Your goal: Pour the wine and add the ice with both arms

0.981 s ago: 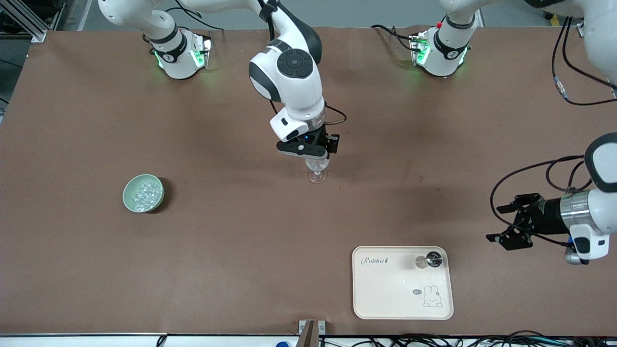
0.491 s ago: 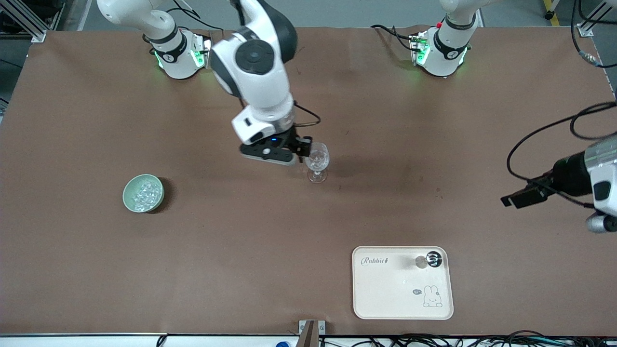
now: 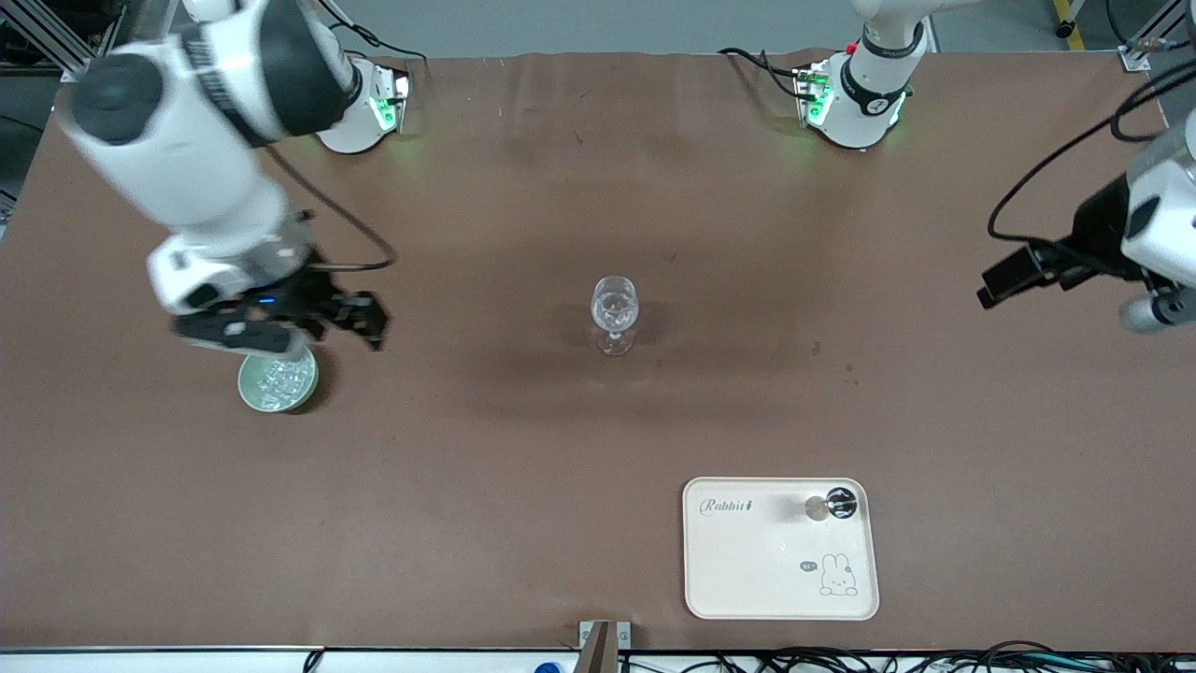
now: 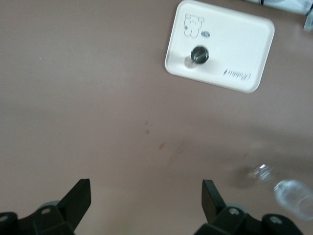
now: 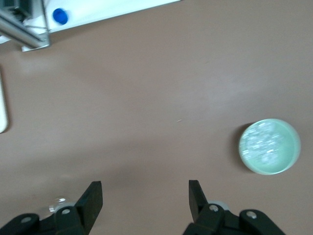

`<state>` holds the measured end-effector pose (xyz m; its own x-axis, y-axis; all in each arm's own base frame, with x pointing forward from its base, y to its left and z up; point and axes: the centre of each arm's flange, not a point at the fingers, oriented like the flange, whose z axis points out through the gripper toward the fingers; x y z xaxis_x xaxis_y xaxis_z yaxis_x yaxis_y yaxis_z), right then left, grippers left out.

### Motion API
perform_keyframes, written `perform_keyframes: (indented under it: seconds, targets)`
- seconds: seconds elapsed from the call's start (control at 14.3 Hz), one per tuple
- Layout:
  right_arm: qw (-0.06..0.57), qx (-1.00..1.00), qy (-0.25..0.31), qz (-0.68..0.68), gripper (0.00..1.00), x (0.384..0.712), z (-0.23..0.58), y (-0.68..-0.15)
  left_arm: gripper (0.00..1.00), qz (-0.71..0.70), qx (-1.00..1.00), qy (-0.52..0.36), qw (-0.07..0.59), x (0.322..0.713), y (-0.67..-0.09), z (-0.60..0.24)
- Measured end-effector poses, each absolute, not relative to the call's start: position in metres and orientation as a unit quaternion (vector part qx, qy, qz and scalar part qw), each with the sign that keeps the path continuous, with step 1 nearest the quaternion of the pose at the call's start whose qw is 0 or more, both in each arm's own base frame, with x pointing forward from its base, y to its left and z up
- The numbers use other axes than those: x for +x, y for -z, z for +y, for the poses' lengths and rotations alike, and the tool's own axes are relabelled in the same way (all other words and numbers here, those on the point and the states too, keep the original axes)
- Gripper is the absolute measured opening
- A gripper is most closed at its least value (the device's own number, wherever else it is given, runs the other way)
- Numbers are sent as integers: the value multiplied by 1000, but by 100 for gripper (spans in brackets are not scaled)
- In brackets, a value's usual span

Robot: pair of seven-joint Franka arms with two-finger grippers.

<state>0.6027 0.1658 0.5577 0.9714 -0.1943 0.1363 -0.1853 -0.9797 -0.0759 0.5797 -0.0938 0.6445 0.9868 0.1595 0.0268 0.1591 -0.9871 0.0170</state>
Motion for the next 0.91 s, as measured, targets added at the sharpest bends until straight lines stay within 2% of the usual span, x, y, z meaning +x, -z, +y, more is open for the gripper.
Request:
perform_keyframes:
  seconds: [0.28,0.56,0.91]
  targets:
    - [24,-993,76,85,80,597,62,-568,100,22,1000,-8,-16,539,-649,-84]
    - [14,-995,78,54,79,583,-28,-583,100,5,1000,-1,-13,517,-647,-72]
    - [17,-997,48,62,79,547,-64,-612,100,-2,1000,-1,-12,514,-645,-77]
